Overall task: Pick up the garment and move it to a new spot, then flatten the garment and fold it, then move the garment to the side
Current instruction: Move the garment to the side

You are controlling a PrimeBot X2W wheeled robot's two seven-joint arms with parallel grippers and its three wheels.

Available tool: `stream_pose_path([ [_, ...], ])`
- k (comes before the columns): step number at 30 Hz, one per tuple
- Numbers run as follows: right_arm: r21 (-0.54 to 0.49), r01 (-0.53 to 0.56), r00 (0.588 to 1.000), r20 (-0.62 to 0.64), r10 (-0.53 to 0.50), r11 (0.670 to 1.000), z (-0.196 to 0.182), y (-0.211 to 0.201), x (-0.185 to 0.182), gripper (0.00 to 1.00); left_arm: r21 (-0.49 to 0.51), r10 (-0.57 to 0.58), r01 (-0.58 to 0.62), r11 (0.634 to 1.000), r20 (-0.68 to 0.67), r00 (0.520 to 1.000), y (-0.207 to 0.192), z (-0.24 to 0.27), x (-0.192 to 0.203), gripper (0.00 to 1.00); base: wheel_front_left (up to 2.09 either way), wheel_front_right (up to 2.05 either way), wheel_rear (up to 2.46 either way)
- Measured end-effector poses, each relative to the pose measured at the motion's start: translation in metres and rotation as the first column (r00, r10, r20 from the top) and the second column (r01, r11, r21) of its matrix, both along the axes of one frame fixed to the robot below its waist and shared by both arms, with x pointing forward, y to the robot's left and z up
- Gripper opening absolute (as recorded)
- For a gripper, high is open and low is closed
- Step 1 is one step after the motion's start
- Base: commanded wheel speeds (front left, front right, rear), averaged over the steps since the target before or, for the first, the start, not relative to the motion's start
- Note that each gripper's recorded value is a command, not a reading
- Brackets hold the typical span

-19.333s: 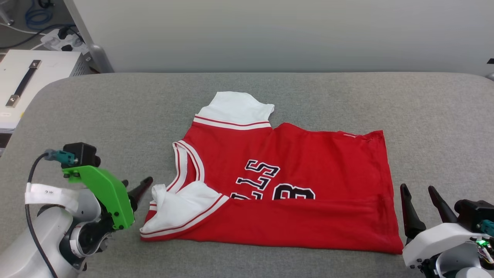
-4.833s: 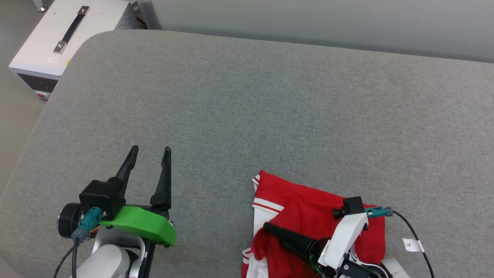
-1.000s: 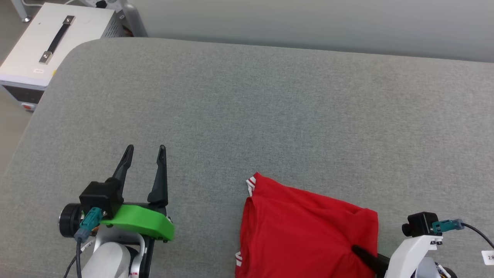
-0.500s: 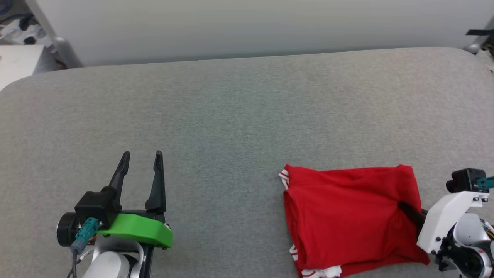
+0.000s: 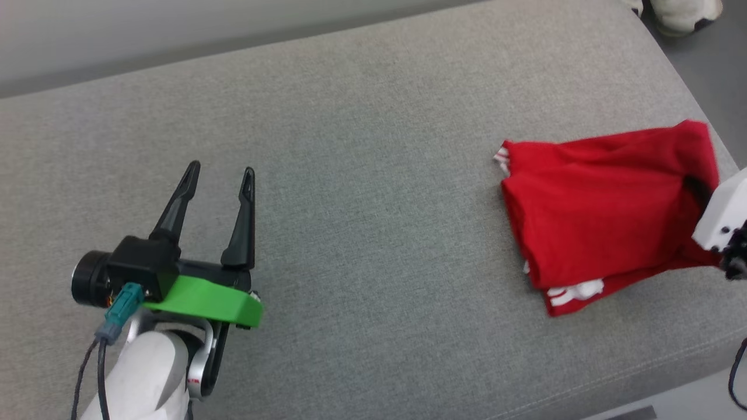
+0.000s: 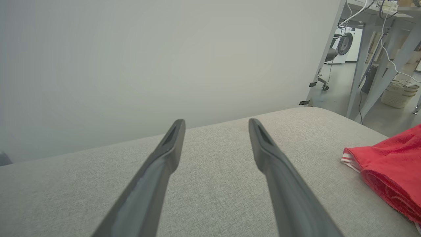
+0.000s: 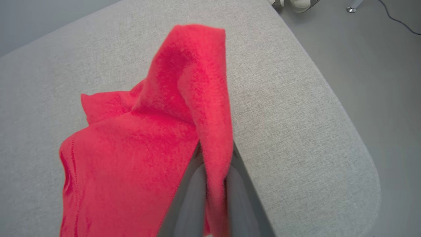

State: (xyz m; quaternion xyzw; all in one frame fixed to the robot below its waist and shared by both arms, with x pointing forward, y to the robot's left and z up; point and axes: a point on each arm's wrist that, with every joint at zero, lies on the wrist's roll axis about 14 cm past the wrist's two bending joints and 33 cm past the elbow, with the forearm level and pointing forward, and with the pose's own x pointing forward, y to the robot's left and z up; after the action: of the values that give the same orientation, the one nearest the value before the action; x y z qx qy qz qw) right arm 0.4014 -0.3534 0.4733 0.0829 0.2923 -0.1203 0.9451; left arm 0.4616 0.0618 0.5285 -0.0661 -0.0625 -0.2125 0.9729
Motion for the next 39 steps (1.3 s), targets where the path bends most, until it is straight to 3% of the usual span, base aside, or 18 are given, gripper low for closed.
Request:
stream_pose_path([
  [6,-0.161,0.136,0.990,-0.019,-0.141,0.978,0.011,-0.067,0.018,0.00,0.014,-0.080,0.080,0.997,0.008,0.997,-0.022,-0.013,0.030,1.00,0.00,0.00,0.00],
  [12,-0.257,0.222,0.971,-0.035,-0.238,0.941,0.005,-0.108,0.027,0.00,0.006,-0.121,0.121,0.993,-0.001,0.993,-0.034,-0.032,0.053,1.00,0.00,0.00,0.00],
  [26,-0.385,0.195,0.973,-0.042,-0.228,0.902,-0.039,-0.123,0.066,0.00,0.015,-0.101,0.102,0.995,-0.054,0.993,-0.023,-0.075,0.074,1.00,0.00,0.00,0.00],
  [27,-0.388,0.197,0.972,-0.044,-0.232,0.900,-0.042,-0.124,0.066,0.14,0.016,-0.098,0.099,0.995,-0.054,0.994,-0.021,-0.077,0.074,1.00,0.00,0.00,0.00],
  [28,-0.391,0.198,0.970,-0.050,-0.236,0.899,-0.046,-0.125,0.065,1.00,0.021,-0.092,0.093,0.995,-0.058,0.994,-0.018,-0.078,0.074,1.00,0.00,0.00,0.00],
  [33,-0.434,0.193,0.973,-0.033,-0.229,0.880,-0.046,-0.127,0.066,1.00,0.032,-0.072,0.074,0.997,-0.053,0.996,-0.011,-0.076,0.071,1.00,0.00,0.00,0.00],
  [36,-0.468,0.209,0.976,0.045,-0.213,0.859,-0.026,-0.130,0.069,1.00,0.028,-0.067,0.068,0.997,-0.041,0.997,-0.010,-0.069,0.068,1.00,0.00,0.00,0.00],
  [37,-0.504,0.215,0.977,0.121,-0.178,0.837,-0.005,-0.129,0.071,1.00,0.019,-0.055,0.055,0.998,-0.040,0.998,-0.009,-0.063,0.062,1.00,0.00,0.00,0.00],
  [39,-0.513,0.219,0.974,0.160,-0.158,0.830,0.005,-0.127,0.069,1.00,0.017,-0.041,0.042,0.999,-0.052,0.998,-0.006,-0.061,0.055,1.00,0.00,0.00,0.00],
])
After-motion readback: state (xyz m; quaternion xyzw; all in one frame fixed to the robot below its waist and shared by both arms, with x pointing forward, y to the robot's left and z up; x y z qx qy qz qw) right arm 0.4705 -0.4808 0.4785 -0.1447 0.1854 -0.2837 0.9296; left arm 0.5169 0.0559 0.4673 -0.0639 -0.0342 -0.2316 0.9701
